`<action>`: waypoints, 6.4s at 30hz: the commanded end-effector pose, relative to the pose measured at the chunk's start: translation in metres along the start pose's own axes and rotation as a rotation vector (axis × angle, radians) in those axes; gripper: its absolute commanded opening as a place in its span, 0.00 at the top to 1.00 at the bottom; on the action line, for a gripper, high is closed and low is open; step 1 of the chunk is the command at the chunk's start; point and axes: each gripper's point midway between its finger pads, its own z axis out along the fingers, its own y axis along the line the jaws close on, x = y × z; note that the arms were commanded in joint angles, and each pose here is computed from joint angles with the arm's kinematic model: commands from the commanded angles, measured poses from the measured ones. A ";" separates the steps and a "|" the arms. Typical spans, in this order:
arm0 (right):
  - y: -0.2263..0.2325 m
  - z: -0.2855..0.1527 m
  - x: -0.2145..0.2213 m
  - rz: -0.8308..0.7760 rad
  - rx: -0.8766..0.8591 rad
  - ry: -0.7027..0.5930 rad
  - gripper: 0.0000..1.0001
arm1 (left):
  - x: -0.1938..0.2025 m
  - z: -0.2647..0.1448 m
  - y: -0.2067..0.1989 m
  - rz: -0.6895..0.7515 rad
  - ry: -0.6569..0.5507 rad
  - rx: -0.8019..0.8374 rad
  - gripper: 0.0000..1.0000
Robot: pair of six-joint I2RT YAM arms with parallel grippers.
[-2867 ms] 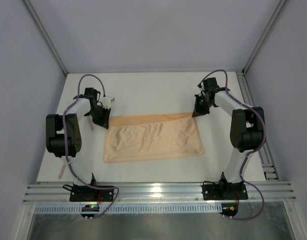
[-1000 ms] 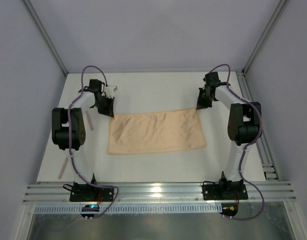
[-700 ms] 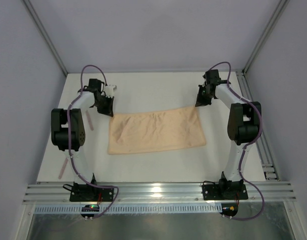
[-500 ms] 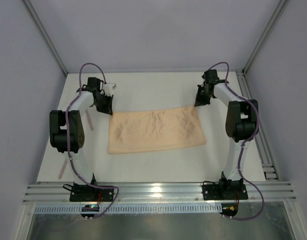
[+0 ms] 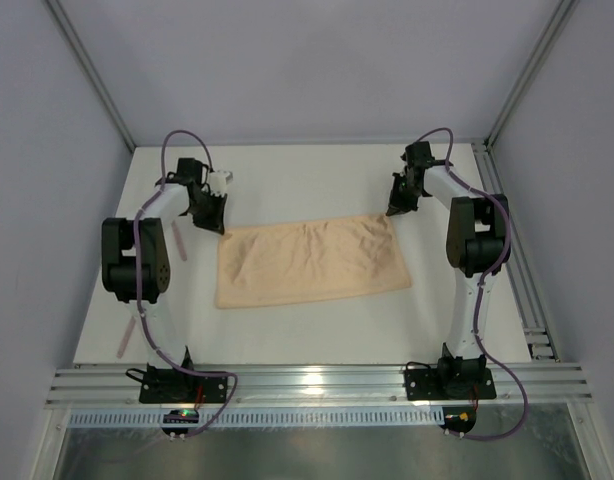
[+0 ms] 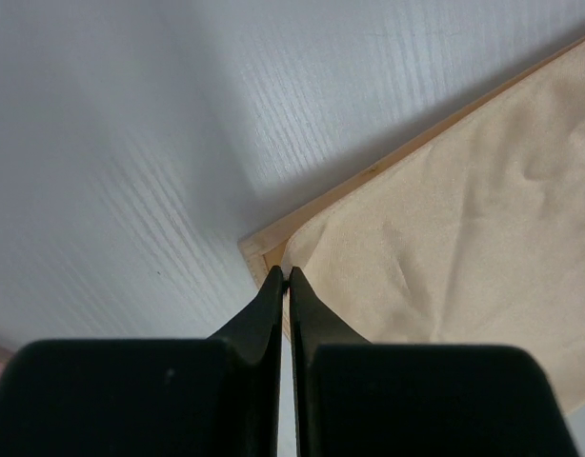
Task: Fold the napkin into a case and place the utensils inside
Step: Fold the rectangle-folded napkin at the center of the board, then smooth out the rectangle-folded napkin at the center of the board, then pick up the rectangle-folded napkin from the center of the board, then fold the rectangle-folded napkin at the center of the board.
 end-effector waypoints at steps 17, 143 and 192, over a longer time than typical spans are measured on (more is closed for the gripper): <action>0.028 -0.093 -0.047 -0.057 -0.027 -0.223 0.45 | -0.029 -0.037 0.017 0.019 -0.093 -0.143 0.51; -0.029 -0.060 0.173 0.181 0.002 0.121 0.52 | 0.090 -0.027 -0.008 -0.118 0.213 -0.045 0.55; -0.071 -0.115 0.123 0.182 0.067 0.073 0.97 | 0.061 0.005 -0.059 -0.051 0.205 0.138 0.73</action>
